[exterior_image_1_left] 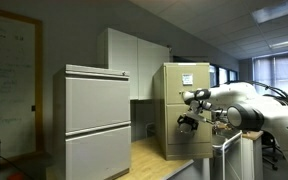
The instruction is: Open the bottom drawer of the right cabinet
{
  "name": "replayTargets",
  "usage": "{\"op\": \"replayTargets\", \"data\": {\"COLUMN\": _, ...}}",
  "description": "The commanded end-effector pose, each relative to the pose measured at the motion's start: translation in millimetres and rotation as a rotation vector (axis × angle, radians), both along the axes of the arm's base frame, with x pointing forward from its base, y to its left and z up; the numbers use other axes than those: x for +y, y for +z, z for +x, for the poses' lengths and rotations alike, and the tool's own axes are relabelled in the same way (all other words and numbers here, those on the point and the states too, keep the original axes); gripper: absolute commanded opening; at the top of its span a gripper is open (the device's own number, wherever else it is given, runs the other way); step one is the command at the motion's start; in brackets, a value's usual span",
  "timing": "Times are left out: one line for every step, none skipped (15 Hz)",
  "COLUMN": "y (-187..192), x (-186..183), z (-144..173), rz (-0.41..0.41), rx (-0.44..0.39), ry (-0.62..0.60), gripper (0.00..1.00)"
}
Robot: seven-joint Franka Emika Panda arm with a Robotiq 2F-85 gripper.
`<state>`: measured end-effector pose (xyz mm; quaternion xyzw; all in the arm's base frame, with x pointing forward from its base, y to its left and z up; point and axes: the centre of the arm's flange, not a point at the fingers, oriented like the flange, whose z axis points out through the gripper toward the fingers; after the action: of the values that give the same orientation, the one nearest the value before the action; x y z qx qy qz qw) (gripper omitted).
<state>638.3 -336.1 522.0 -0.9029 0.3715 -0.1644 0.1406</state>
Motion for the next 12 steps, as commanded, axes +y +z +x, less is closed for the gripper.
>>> {"op": "replayTargets", "data": {"y": -44.2, "x": 20.2, "z": -31.4, "rz": 0.065, "rx": -0.043, "ry": -0.148, "gripper": 1.0}}
{"op": "replayTargets", "data": {"y": -53.8, "x": 21.9, "z": -33.4, "rz": 0.073, "rx": -0.057, "ry": -0.19, "gripper": 1.0}}
{"op": "replayTargets", "data": {"y": -63.0, "x": 23.2, "z": -34.7, "rz": 0.078, "rx": -0.064, "ry": -0.232, "gripper": 1.0}}
{"op": "replayTargets", "data": {"y": -70.8, "x": 24.3, "z": -37.5, "rz": 0.087, "rx": -0.069, "ry": -0.276, "gripper": 1.0}}
{"op": "replayTargets", "data": {"y": -77.5, "x": 25.8, "z": -41.3, "rz": 0.093, "rx": -0.073, "ry": -0.329, "gripper": 1.0}}
{"op": "replayTargets", "data": {"y": -81.2, "x": 27.2, "z": -46.4, "rz": 0.102, "rx": -0.074, "ry": -0.374, "gripper": 1.0}}
{"op": "replayTargets", "data": {"y": -84.0, "x": 28.3, "z": -51.1, "rz": 0.111, "rx": -0.078, "ry": -0.421, "gripper": 1.0}}
{"op": "replayTargets", "data": {"y": -85.4, "x": 29.7, "z": -56.6, "rz": 0.118, "rx": -0.084, "ry": -0.464, "gripper": 1.0}}
{"op": "replayTargets", "data": {"y": -83.2, "x": 31.5, "z": -64.0, "rz": 0.121, "rx": -0.097, "ry": -0.509, "gripper": 1.0}}
{"op": "replayTargets", "data": {"y": -79.2, "x": 33.2, "z": -71.3, "rz": 0.122, "rx": -0.112, "ry": -0.546, "gripper": 1.0}}
{"op": "replayTargets", "data": {"y": -73.6, "x": 34.5, "z": -77.9, "rz": 0.122, "rx": -0.14, "ry": -0.572, "gripper": 1.0}}
{"op": "replayTargets", "data": {"y": -67.5, "x": 35.9, "z": -83.5, "rz": 0.119, "rx": -0.171, "ry": -0.589, "gripper": 1.0}}
